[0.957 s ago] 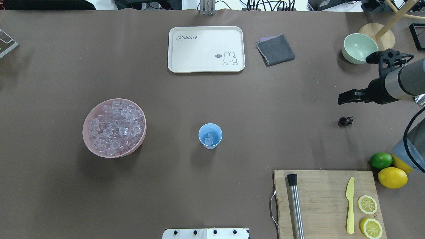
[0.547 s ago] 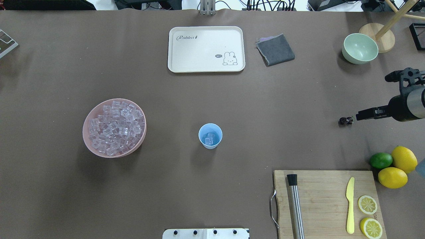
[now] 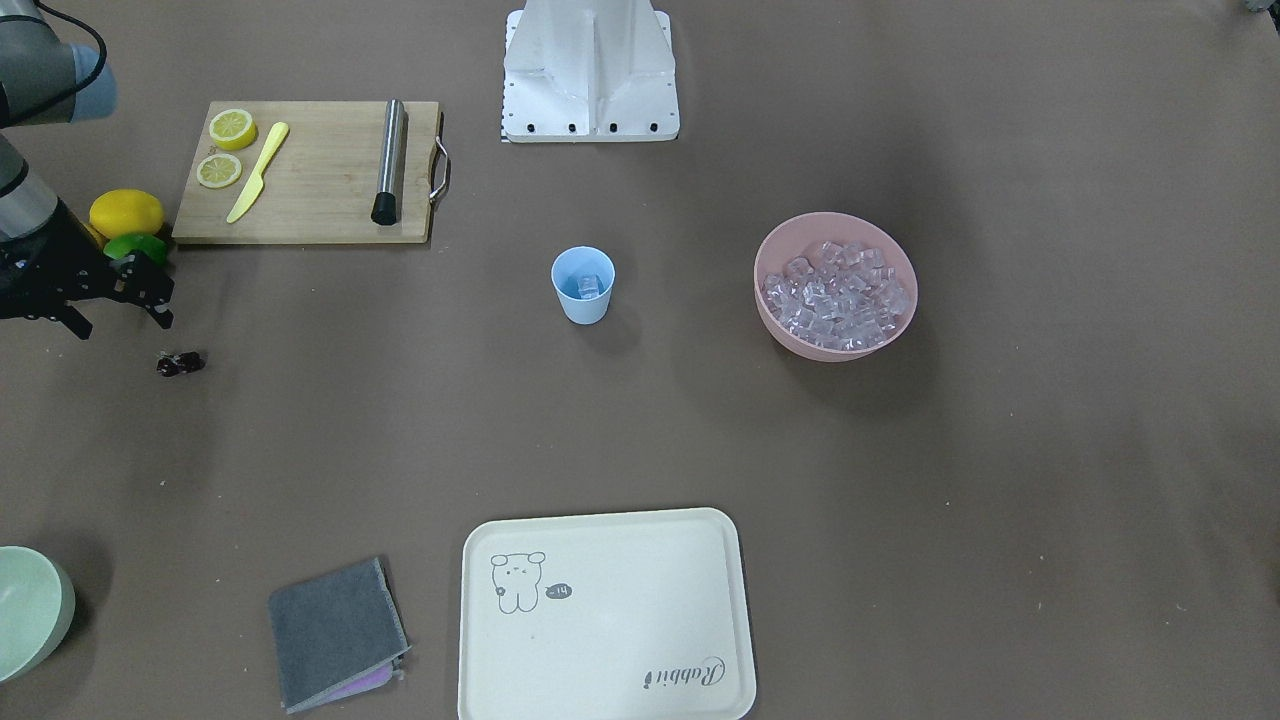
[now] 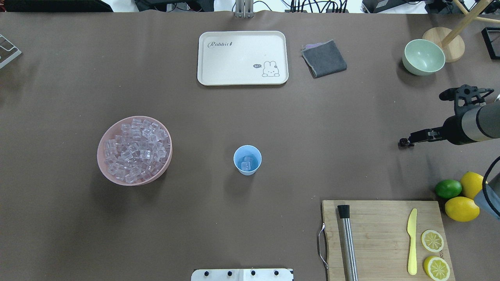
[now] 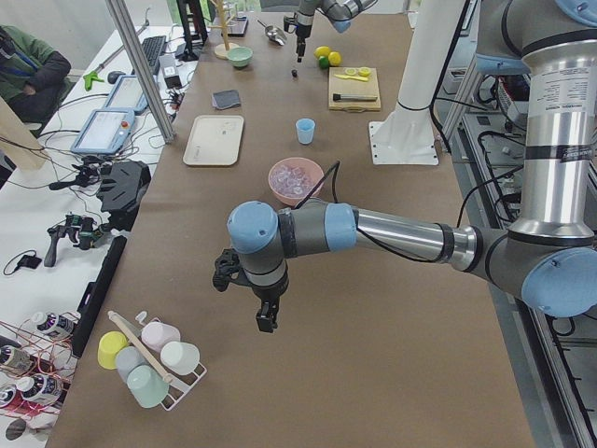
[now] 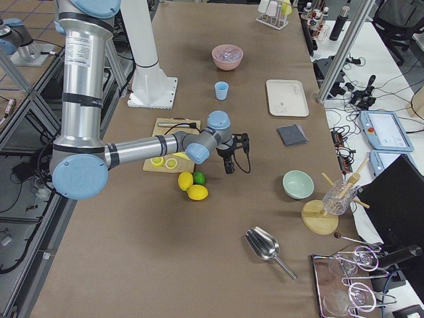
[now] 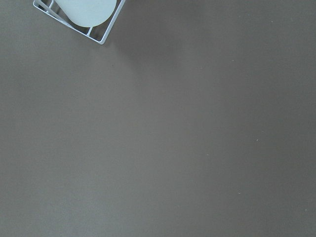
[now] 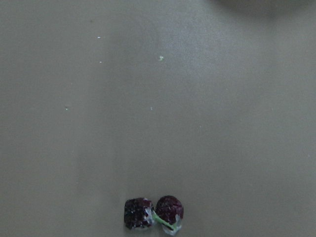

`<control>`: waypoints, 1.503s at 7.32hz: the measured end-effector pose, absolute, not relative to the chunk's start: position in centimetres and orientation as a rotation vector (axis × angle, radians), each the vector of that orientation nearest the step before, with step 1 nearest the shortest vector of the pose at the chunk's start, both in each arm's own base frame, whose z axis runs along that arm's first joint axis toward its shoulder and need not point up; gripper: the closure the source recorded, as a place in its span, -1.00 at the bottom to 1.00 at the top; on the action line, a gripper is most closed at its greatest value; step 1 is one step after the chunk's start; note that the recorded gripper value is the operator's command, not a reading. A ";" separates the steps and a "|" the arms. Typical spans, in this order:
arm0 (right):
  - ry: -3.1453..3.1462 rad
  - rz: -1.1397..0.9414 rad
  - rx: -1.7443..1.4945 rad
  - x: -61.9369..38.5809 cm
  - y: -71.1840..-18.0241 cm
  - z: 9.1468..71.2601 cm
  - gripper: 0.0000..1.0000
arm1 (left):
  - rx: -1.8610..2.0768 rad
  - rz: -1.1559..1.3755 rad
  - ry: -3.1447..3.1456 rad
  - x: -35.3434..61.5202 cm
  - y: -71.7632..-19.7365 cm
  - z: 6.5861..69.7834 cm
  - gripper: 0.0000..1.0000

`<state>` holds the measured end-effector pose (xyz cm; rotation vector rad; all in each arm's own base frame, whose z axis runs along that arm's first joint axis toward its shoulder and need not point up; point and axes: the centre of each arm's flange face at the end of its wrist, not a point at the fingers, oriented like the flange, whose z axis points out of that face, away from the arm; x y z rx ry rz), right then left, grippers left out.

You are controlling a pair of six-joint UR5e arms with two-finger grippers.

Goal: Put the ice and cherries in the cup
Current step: 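Lower the right gripper onto the cherry pair and grasp the stems, then lift the cherries and carry them over the light-blue cup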

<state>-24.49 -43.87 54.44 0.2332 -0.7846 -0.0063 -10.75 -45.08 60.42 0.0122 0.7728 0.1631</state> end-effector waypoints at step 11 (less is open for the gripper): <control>-0.760 -0.003 0.210 -27.4 -43.3 55.1 1.00 | 0.018 0.167 0.772 -10.7 -45.2 60.2 -0.98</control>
